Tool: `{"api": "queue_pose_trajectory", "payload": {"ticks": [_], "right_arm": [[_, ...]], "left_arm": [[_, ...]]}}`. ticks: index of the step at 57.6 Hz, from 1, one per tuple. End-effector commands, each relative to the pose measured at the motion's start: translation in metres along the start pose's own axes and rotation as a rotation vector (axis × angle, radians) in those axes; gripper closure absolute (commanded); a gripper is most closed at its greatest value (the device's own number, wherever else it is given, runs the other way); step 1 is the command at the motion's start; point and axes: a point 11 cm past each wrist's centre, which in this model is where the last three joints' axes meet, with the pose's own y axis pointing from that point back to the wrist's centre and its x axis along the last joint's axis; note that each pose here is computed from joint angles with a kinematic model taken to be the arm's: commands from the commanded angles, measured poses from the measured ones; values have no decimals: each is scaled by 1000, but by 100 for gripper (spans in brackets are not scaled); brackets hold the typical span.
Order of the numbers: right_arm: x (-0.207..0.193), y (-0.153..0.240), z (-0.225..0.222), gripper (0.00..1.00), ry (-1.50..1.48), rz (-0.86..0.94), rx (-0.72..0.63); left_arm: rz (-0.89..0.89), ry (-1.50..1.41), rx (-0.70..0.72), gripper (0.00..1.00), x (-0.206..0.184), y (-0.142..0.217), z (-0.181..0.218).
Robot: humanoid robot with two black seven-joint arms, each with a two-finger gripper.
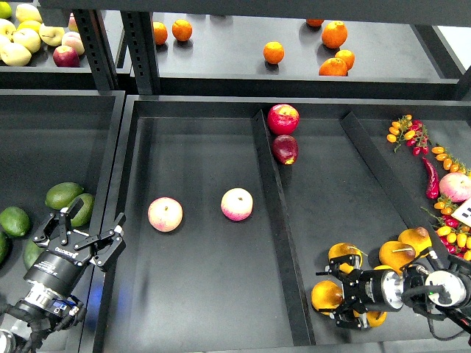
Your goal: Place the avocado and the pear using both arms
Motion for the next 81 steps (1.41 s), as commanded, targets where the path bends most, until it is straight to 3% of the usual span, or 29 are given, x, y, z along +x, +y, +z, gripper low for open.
{"api": "queue_pose_trajectory", "payload": {"ticks": [1, 15, 35, 52, 81], "right_arm": [[-22, -4, -22, 6, -83, -101, 128], [-53, -13, -52, 6, -195, -232, 280], [-83, -27, -61, 2, -363, -389, 394], [-74, -6, -86, 1, -547, -492, 576], [-65, 7, -76, 0, -629, -563, 660]], "left_arm": [[1, 1, -1, 1, 0, 0, 0], [-1, 0, 0, 1, 0, 0, 0], [-2, -12, -7, 1, -2, 0, 4], [-42, -33, -57, 1, -15, -5, 23], [-144, -81, -66, 1, -51, -22, 34]]}}
